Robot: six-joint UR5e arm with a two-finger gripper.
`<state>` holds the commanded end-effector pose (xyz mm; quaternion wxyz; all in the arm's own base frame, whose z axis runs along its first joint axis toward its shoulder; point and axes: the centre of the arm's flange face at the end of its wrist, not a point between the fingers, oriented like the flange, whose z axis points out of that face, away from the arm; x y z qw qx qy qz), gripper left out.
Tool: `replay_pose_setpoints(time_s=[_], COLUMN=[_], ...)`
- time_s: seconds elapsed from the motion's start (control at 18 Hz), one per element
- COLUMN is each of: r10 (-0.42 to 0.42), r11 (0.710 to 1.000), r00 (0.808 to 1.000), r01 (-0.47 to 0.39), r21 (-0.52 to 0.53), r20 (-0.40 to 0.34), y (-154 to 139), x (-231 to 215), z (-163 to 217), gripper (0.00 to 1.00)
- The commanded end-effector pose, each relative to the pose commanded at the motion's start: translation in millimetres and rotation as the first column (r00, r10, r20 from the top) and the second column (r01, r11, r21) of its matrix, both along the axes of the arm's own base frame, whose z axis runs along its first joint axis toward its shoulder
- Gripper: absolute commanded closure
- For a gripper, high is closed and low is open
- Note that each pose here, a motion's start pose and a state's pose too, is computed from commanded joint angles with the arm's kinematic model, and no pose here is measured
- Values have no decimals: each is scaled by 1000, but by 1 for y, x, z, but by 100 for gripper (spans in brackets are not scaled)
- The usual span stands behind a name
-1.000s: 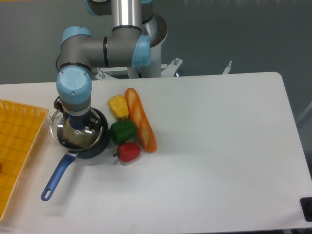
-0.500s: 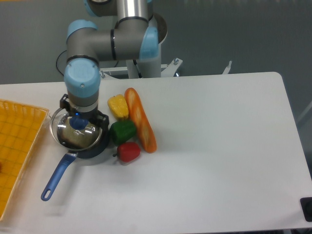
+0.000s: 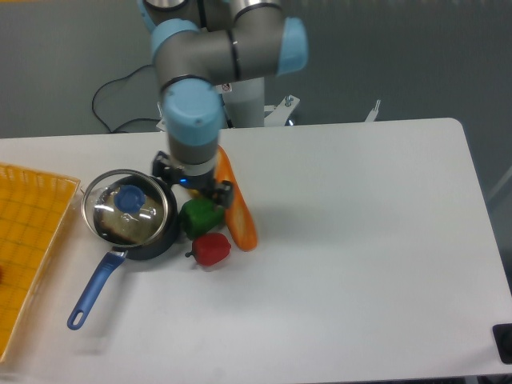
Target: Close the pot lid
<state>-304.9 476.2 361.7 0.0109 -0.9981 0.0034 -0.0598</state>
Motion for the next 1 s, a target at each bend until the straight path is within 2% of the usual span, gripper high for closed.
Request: replay_pose_setpoints(time_s=[0.22,0.33,0.44,0.56,0.61,0.72,0.83,0.94,1.0], r10=[-79,-170,-277,-394,-426,-449,-470,-474,-490], r11=[997,985,961,919,905,893,882,880,872], r00=[996,983,956,914,900,889,877,875,866], r01=[79,171,278,391,422,446,467,471,487], r21=[11,12,-7,-50,-56,-55,-54,-53,-52], r20=[-39,-70,-92,-95,-92,-90,-93,-100,-102], y=[-24,-35,-49,-67,-76,-92,-92,-100,-103], x=[-40,-62,-81,-101,-110,-128,-142,-165,-174], z=[8,19,23,20,19,18,15,15,16], gripper=[0,0,0,0,0,0,0,0,0])
